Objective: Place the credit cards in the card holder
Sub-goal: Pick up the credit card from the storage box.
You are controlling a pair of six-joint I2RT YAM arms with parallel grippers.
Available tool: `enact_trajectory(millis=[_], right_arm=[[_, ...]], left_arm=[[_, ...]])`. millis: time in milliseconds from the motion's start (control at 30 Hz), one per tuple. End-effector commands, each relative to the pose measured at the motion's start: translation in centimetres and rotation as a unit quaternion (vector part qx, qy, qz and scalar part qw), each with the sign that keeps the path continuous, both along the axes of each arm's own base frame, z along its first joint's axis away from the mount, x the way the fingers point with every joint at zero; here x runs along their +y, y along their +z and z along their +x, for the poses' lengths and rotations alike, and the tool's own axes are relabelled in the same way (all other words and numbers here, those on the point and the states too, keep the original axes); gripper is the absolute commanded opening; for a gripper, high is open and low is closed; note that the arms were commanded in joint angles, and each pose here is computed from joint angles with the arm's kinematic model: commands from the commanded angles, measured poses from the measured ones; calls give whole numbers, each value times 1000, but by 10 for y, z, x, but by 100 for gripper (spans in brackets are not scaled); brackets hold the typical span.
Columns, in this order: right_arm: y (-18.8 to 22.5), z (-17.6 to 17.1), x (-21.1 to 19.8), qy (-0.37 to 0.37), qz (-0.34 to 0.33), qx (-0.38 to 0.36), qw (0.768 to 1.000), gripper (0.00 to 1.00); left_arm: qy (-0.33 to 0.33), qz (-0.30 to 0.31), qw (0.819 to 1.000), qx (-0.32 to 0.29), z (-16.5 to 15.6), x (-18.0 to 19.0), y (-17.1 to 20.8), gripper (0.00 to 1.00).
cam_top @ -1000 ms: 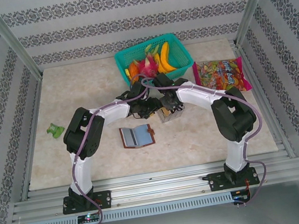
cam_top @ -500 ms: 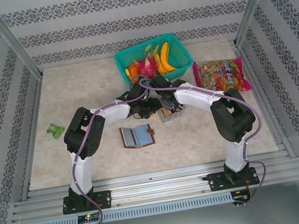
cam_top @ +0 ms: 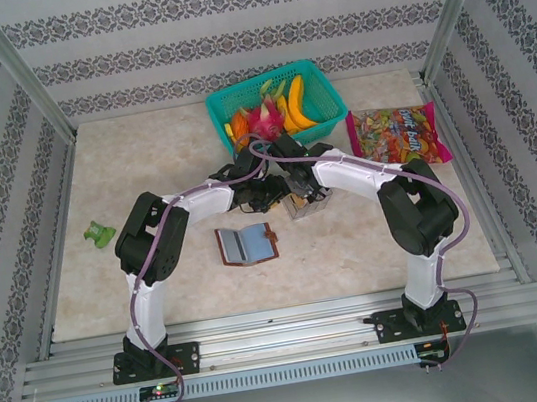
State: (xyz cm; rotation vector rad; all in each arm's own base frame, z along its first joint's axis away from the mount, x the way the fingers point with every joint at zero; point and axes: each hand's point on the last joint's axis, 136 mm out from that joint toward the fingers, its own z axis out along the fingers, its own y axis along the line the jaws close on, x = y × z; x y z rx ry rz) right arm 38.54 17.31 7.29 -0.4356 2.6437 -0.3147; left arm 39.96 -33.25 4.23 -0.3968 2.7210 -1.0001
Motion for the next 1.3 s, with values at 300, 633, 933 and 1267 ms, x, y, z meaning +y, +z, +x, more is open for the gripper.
enact_trajectory(millis=[300,633,933,1267], right_arm=[[20,2,-11,-2,-33,-19,999,22],[26,0,-10,-2,-22,-24,999,13],[43,-5,-6,-7,17,-28,999,4],[93,-17,7,-47,232,-37,971,1]], left_arm=[[-2,20,1000,20,-9,4,-20,47],[-2,19,1000,19,-8,3,-19,46],[-5,18,1000,10,-7,3,-12,46],[-13,-12,998,-62,-2,2,43,51]])
